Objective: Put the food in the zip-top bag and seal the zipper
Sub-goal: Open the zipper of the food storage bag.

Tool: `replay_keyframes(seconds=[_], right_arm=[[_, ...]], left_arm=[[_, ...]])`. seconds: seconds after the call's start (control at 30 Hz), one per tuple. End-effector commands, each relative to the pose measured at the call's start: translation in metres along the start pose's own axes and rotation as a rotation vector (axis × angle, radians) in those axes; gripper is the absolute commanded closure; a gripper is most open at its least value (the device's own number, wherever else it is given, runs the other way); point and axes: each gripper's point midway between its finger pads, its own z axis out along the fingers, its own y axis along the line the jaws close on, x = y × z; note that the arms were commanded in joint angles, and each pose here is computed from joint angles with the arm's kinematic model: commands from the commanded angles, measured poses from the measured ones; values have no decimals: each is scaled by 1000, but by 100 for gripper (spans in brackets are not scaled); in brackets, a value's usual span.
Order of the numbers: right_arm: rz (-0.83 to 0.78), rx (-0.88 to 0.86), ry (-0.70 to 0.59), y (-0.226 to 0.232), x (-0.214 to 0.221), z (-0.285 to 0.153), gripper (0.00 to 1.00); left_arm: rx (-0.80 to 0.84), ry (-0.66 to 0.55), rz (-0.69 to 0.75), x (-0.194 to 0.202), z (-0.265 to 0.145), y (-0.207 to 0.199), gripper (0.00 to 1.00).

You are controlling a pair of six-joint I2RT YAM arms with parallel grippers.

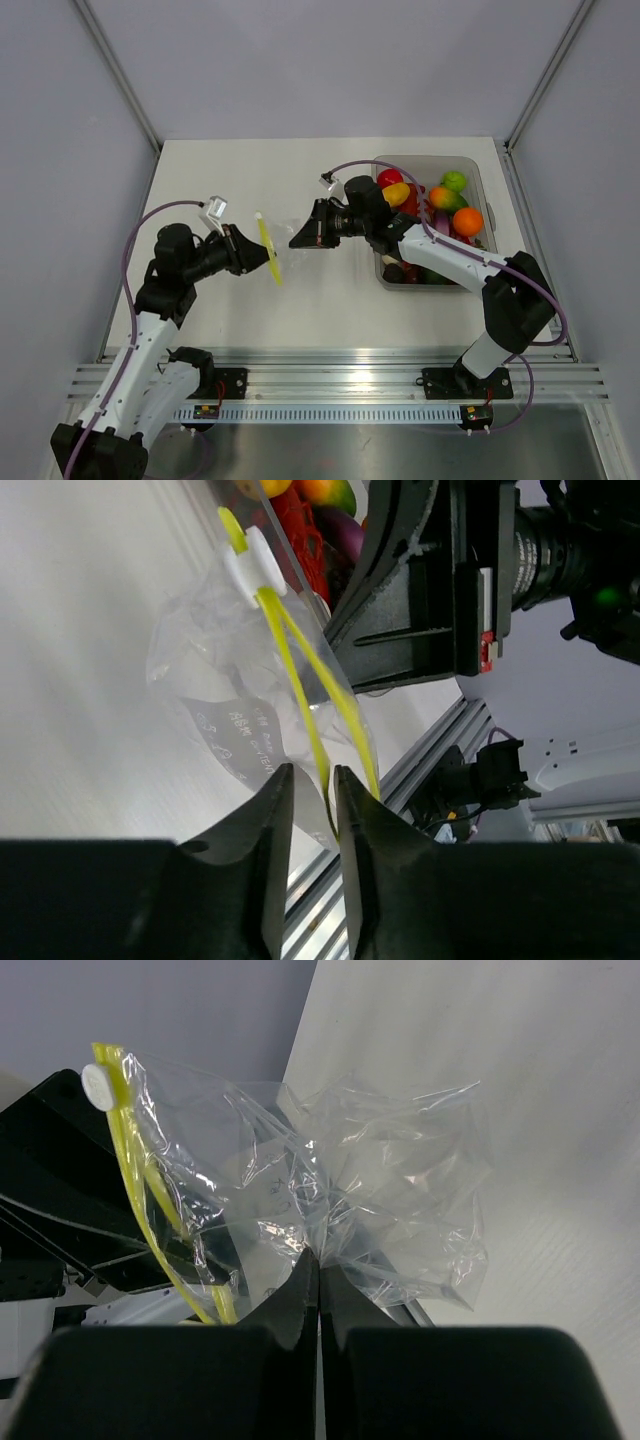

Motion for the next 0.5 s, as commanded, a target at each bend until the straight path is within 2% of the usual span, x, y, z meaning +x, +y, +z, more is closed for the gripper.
replay_keyframes(seconds=[0.0,0.07,0.13,0.2,0.23,0.27,0.3,0.33,0.4,0.47], right_arm=[[-39,-62,-19,19,-12,-3,100],[-40,-52,-11,17,-10,-4,100],[-52,-25,-15,13,-10,-6,100],[-74,26,-11,7,-8,-11,89],[-66,73,4,-1,-4,-14,80],[-85,110,-32,-1,-11,-20,70],[-113,140,-40,-5,-13,-23,52],[-111,220,-55,-18,-14,-29,46],[-158,272,-93,-15,-23,-41,35],[-175,359,-138,-21,-30,-56,31]], left_arm=[[-5,-54,3,-14,7,2,78],[-20,-62,-9,-17,9,5,83],[-34,-67,-15,-20,10,6,92],[-79,-69,-31,-23,10,12,100],[-91,-66,-36,-24,10,14,100],[-93,-66,-35,-27,10,12,100],[-110,-54,-52,-26,11,15,100],[-122,-59,-54,-27,11,17,100],[-136,-49,-74,-29,13,18,100],[-142,-49,-90,-30,16,17,100]])
